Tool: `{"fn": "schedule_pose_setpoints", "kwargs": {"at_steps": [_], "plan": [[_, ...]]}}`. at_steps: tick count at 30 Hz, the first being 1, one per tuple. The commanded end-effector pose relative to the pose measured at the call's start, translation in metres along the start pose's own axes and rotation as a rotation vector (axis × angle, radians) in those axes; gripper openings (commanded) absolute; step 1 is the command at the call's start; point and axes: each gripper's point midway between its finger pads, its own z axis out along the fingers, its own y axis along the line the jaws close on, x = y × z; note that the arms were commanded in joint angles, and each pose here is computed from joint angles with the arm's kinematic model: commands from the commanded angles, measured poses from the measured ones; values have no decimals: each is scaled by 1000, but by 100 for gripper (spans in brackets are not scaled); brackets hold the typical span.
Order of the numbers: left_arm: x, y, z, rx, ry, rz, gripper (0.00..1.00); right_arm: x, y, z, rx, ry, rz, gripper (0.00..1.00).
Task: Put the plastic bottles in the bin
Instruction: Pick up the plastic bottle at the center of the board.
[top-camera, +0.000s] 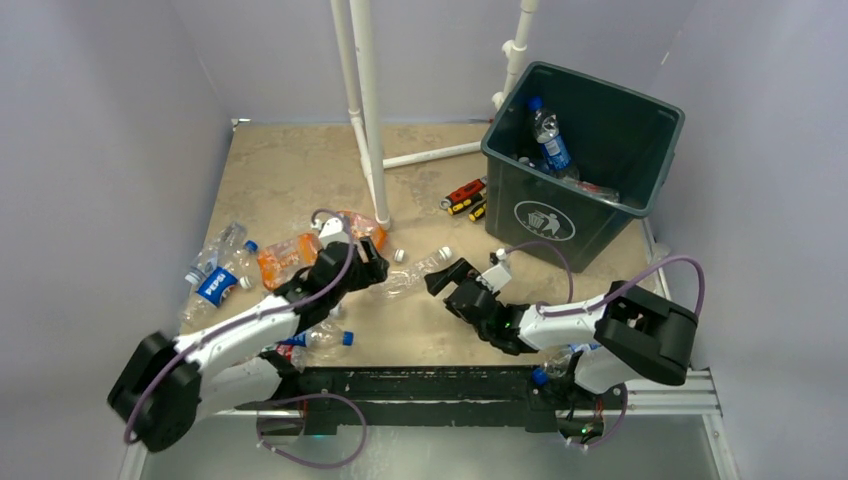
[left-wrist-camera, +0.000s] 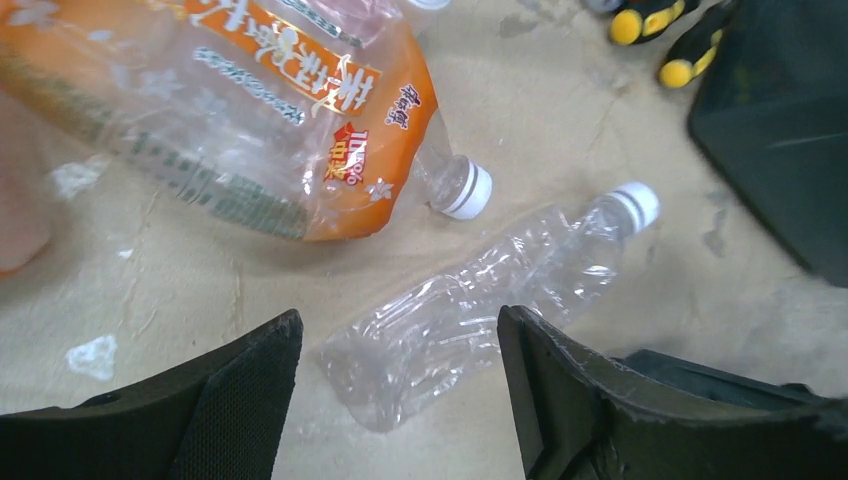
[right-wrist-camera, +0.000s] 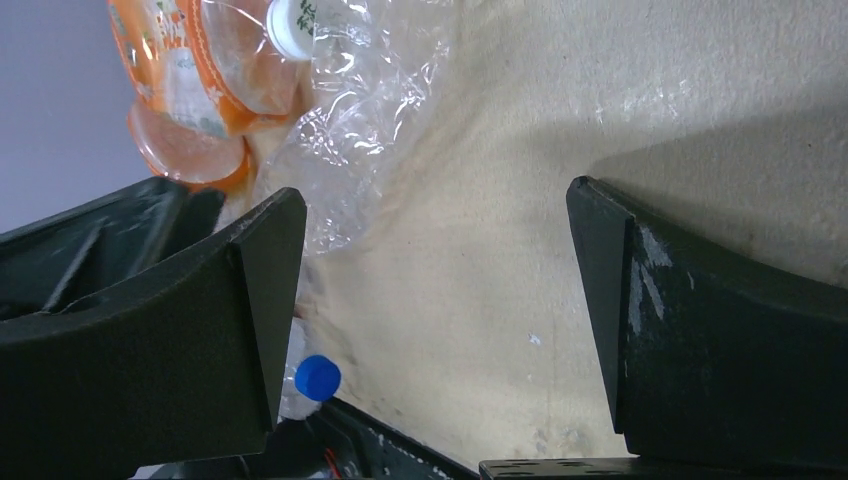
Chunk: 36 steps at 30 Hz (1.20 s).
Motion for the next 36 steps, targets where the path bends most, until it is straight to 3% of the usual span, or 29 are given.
{"fn": "schedule_pose_setpoints", "kwargs": {"at_steps": [1, 8, 13, 20, 30, 36], "plan": [[-5, -28, 26, 46, 29, 112, 71, -5, -1, 5, 15, -30, 53, 99], [30, -40, 35, 145, 147, 126, 69, -18, -6, -8, 5, -49, 50, 99], [75, -52, 22, 246, 255, 164, 66, -22, -5, -12, -6, -53, -9, 99], [111, -59, -3, 315, 299, 161, 64, -10, 5, -2, 3, -16, -136, 99], [124, -55, -15, 332, 291, 170, 55, 17, 32, 14, -49, 76, -322, 96], [106, -54, -31, 343, 238, 133, 57, 32, 33, 26, -44, 114, -386, 92]]}}
